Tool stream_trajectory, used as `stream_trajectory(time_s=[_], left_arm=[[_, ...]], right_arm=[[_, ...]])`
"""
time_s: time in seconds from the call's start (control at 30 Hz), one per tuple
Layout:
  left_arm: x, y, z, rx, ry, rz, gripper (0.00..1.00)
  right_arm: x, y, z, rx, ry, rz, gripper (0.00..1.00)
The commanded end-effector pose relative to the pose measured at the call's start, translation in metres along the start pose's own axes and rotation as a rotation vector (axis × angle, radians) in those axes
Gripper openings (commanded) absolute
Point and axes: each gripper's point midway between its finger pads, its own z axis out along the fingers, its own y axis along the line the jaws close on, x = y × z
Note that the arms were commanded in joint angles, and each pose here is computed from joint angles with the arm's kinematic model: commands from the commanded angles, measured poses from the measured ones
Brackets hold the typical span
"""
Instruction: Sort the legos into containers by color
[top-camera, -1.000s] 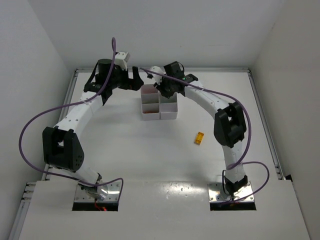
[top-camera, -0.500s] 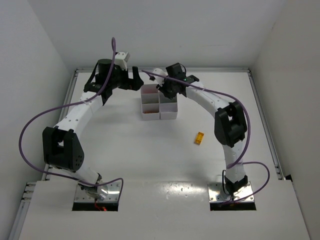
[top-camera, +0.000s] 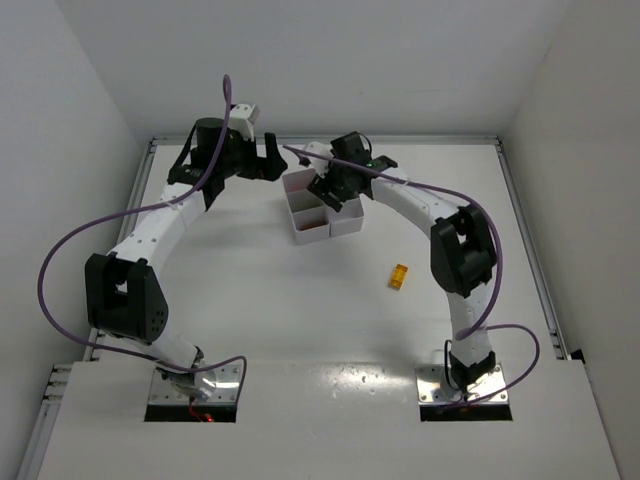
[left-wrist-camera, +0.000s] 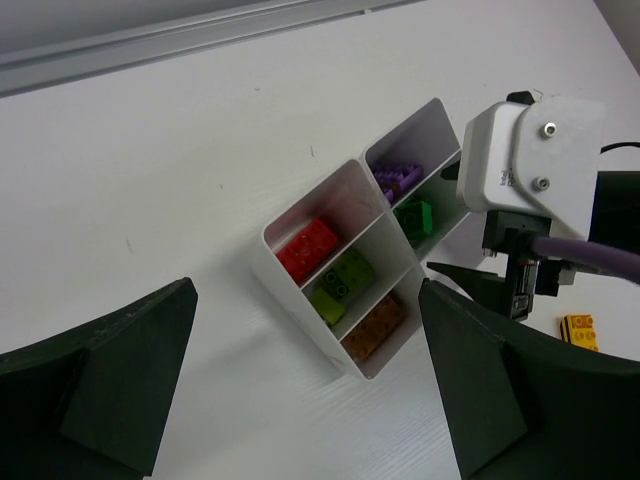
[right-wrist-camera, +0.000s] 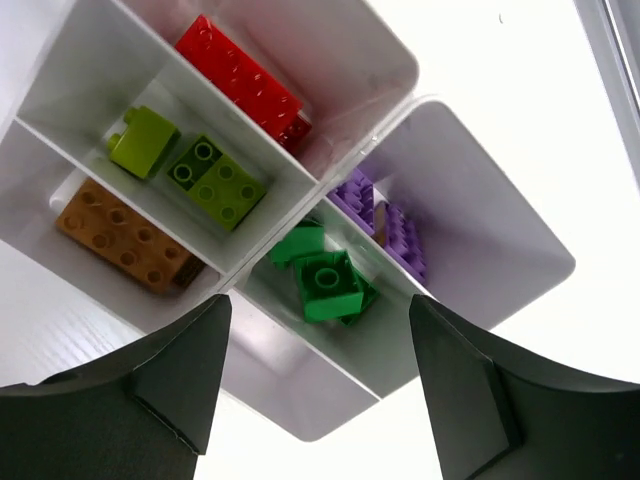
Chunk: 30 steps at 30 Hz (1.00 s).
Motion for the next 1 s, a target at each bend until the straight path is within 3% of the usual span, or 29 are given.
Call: stream_trajectory(time_s=[0.0,0.13,0.3,0.37,0.47,0.53,0.57,0.7,0.77,0.97], left_arm=[[-0.012,0.0,-0.002,0.004,-0.042,0.002,1.0],[-0.014,-0.001,-0.002,0.014,-0.049,0.005,1.0],[-0.013,0.0,-0.004,0.002,-0.051,0.005,1.0],[-0.01,0.0,-0.002,-0.008,-0.05,0.007,1.0],[-0.004,-0.004,-0.002,-0.02,-0.043,0.011,1.0],[-0.006,-0.009,-0.001,-0.016,-0.05,0.018,1.0],[-0.005,-0.013,0.0,-0.008,-0.048,0.021,1.0],[-0.004,-0.018,0.001,0.001,-0.046,0.004,1.0],[-0.004,-0.018,0.001,0.001,-0.046,-0.005,1.0],[-0.004,-0.017,0.001,-0.021,-0.049,-0.002,1.0]], right_arm=[[-0.036,-0.02,-0.029,0.078,-0.095,0.065,0.73],[-0.047,-0.029,-0.084,0.077,-0.164,0.156,0.73],[0.062,0.013,-0.141,-0.002,0.076,0.328,0.66],[0.127,0.052,-0.151,-0.075,0.24,0.434,0.63],[0.156,0.102,-0.173,-0.193,0.286,0.584,0.62],[0.167,0.122,-0.174,-0.193,0.323,0.744,0.52],[0.166,0.124,-0.172,-0.202,0.316,0.789,0.52],[0.161,0.124,-0.153,-0.179,0.294,0.943,0.6],[0.171,0.131,-0.146,-0.17,0.345,1.05,0.69],[0.21,0.136,-0.135,-0.092,0.481,1.201,0.68]])
